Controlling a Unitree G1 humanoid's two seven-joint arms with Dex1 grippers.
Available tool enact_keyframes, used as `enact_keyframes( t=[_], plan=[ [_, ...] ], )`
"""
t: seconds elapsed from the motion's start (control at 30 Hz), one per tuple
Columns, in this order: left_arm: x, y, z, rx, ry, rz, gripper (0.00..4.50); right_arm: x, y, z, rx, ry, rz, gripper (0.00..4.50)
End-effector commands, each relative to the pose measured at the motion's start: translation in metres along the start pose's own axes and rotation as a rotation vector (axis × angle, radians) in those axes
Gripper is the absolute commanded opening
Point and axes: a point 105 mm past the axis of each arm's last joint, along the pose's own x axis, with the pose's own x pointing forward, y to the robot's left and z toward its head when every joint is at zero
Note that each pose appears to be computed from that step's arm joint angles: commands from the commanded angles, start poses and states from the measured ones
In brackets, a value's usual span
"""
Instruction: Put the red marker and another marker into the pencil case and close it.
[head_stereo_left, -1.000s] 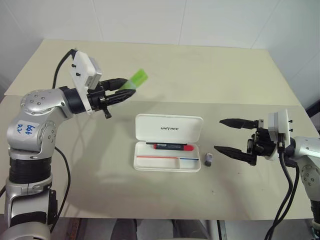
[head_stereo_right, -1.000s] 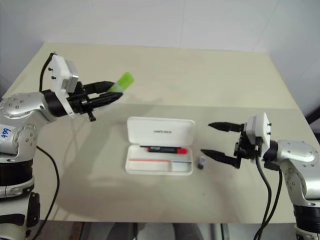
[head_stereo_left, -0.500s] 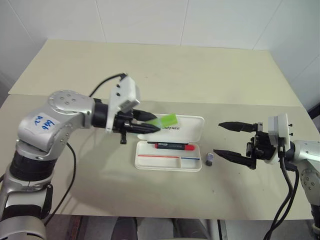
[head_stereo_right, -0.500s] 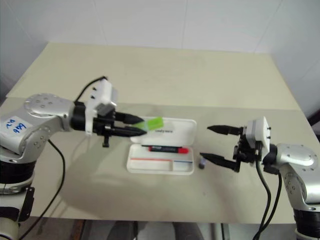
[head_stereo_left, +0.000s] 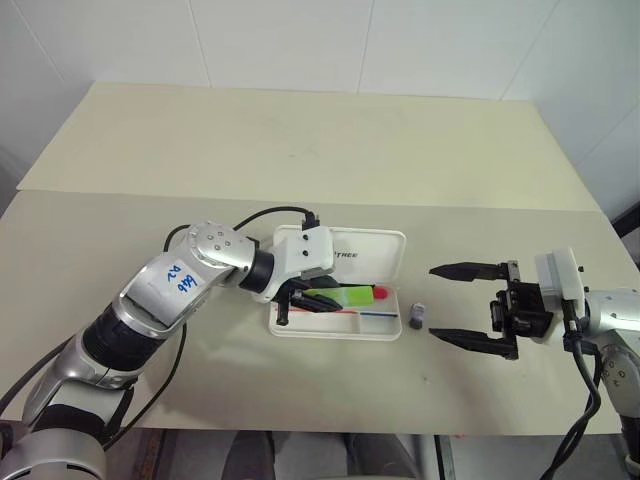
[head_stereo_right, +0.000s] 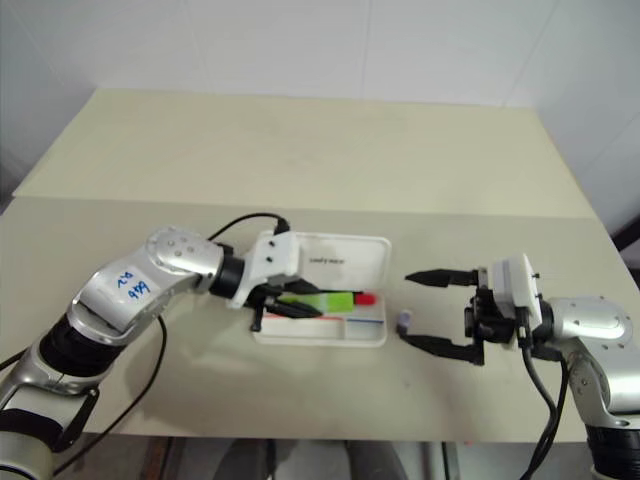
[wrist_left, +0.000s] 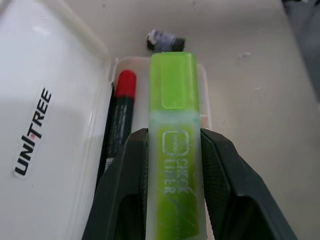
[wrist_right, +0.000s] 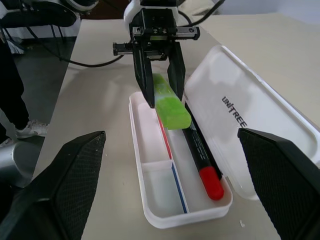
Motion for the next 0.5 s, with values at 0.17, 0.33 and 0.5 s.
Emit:
enact_keyframes(
  t=[0.17, 0.33, 0.5],
  plan=[
    [0.001, -0.008, -0.014, 0.048, 0.069, -0.001, 1.10, -0.001, 0.003, 0.000, -0.022, 0.012, -0.029, 4.50],
    [0.002, -0.010, -0.018, 0.037, 0.089, -0.005, 1.10, 0.000, 0.002, -0.001, -0.022, 0.015, -0.042, 4.50],
    [0.005, -0.010, -0.021, 0.032, 0.096, 0.001, 1.10, 0.000, 0.000, -0.002, -0.025, 0.020, -0.049, 4.50]
  ],
)
